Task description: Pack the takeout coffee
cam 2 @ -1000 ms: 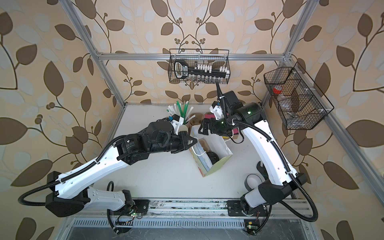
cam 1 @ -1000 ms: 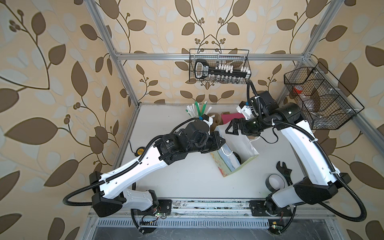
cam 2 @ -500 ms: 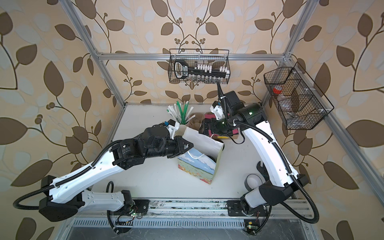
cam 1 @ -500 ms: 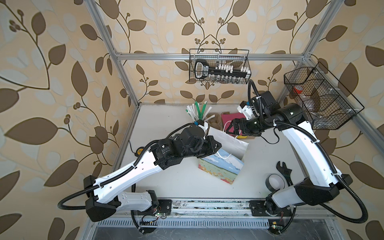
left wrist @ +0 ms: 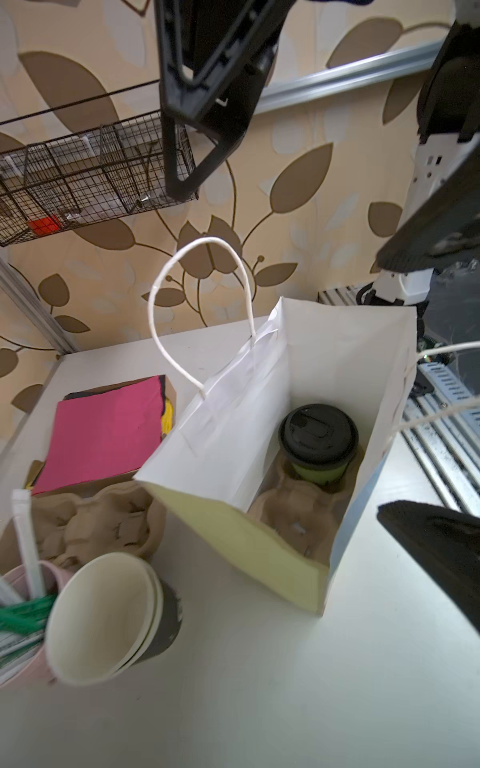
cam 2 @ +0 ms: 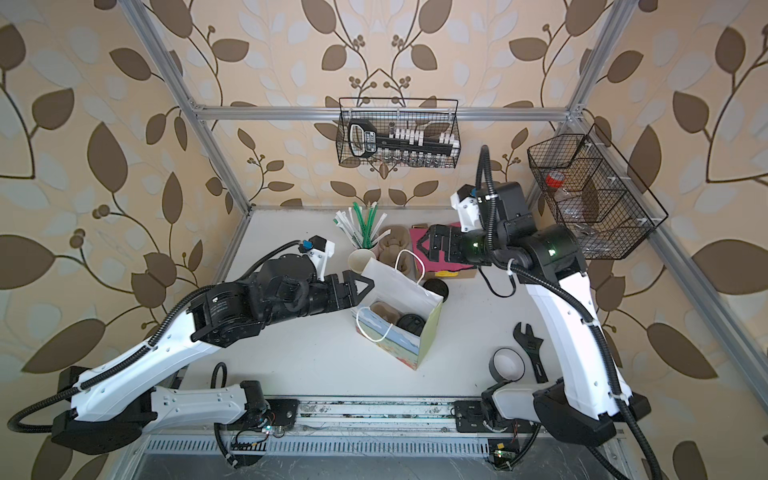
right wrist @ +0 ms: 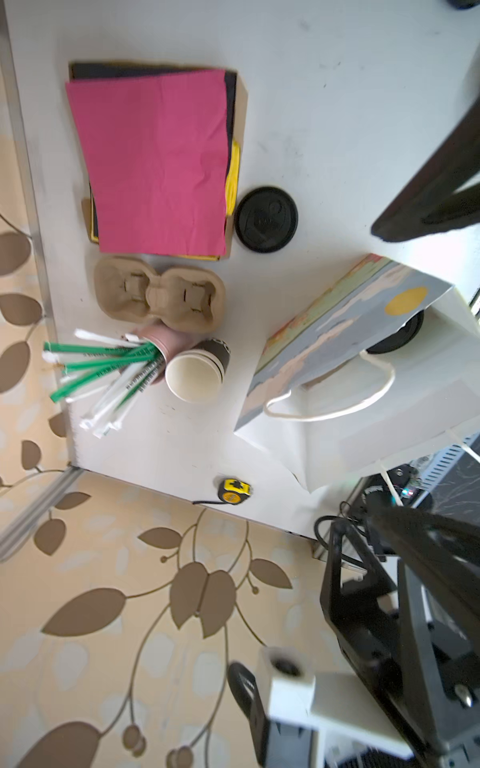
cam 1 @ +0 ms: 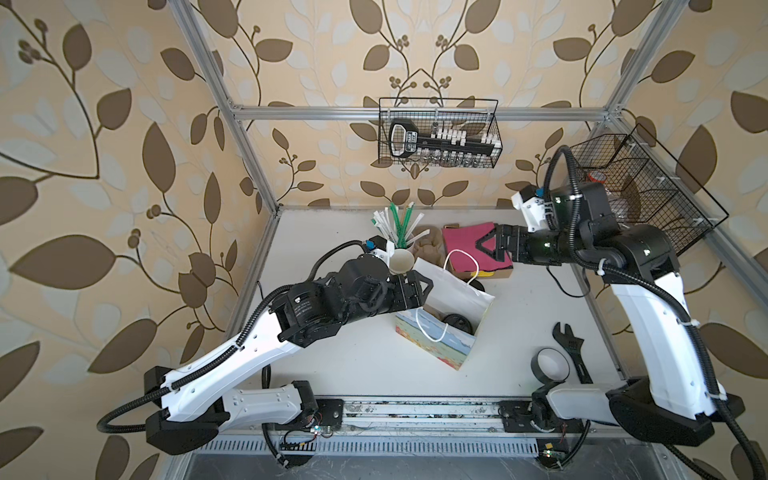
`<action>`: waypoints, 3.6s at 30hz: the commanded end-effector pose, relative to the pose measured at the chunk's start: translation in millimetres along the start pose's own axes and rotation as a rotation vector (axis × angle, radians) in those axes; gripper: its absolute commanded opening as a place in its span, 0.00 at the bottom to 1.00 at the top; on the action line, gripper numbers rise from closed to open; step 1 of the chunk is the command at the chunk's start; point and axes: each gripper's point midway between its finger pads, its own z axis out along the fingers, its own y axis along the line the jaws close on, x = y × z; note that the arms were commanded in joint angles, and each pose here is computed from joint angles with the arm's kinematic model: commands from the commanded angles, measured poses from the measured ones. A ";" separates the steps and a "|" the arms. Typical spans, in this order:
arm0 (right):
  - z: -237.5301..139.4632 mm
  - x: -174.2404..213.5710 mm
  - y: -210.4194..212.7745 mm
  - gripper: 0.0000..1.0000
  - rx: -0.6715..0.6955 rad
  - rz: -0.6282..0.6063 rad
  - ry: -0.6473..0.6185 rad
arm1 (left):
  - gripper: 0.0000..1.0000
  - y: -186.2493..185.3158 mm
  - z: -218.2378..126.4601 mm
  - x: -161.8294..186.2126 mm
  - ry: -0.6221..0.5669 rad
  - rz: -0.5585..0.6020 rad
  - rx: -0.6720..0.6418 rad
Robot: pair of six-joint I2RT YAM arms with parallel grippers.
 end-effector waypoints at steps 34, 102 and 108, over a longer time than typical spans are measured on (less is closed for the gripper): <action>-13.0 94.0 -119.8 1.00 0.344 -0.046 -0.217 | 0.46 189.2 146.3 -180.1 -0.112 -0.249 -0.379; -0.2 124.0 -141.0 1.00 0.357 -0.075 -0.306 | 0.00 126.0 132.9 -224.3 -0.231 -0.111 -0.327; 1.0 124.9 -140.2 1.00 0.352 -0.080 -0.302 | 0.00 117.8 121.6 -234.8 -0.260 -0.068 -0.342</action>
